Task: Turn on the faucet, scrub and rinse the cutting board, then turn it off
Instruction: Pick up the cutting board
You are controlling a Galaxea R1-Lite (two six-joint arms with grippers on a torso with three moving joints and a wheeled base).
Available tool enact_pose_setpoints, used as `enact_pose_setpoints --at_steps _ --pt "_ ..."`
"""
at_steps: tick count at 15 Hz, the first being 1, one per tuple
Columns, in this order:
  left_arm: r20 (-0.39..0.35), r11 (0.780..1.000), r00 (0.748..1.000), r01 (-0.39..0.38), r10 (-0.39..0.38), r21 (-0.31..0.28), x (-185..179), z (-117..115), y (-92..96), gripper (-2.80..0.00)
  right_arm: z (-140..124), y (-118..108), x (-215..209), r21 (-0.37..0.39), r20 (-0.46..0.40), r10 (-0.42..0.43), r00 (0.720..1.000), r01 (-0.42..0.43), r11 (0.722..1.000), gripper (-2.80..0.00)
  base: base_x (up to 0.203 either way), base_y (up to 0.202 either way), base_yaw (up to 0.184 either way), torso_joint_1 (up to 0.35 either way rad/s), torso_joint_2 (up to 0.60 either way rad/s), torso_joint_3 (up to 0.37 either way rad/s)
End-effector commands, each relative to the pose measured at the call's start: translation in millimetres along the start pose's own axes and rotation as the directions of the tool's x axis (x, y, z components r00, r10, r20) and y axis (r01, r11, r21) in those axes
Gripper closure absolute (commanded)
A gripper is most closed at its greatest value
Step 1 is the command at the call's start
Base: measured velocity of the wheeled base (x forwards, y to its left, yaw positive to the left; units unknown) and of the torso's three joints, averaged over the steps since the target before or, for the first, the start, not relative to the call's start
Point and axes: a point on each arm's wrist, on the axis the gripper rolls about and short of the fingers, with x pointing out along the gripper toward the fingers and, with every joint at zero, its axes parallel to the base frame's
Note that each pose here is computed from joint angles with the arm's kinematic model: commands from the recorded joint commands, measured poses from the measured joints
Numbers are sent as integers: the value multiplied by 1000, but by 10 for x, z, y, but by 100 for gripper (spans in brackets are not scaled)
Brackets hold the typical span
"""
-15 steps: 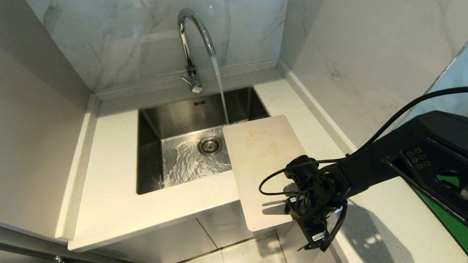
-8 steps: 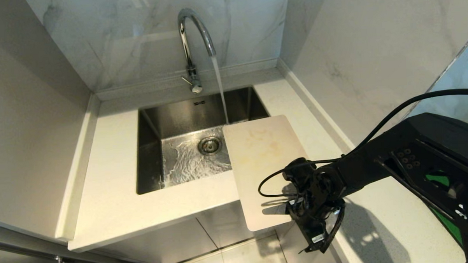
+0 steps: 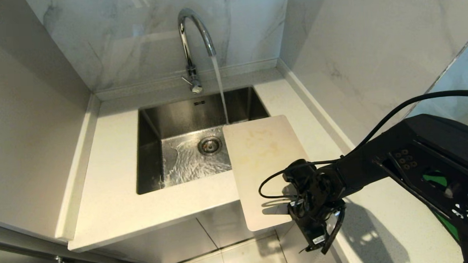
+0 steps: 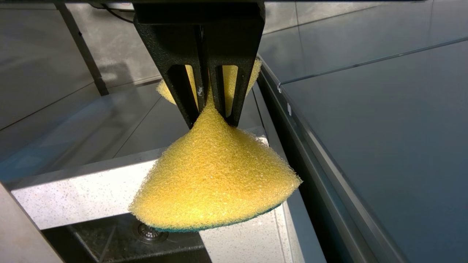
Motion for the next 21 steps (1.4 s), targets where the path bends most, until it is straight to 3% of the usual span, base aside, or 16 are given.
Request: enact_pose_setpoints --at_steps 1,13,21 --pt "2 1000 1000 -1 1 0 -2 -5 0 0 0 9 23 2 15 -4 1000 4 1000 0 0 0 0 0 0 0" --pt "1 1000 1000 -1 1 0 -1 -9 0 0 2 117 -24 -1 17 38 999 -38 999 0 0 0 0 0 0 0" --pt "2 1000 1000 -1 1 0 -1 -6 0 0 28 199 -625 -17 107 109 988 -107 994 0 0 0 0 0 0 0"
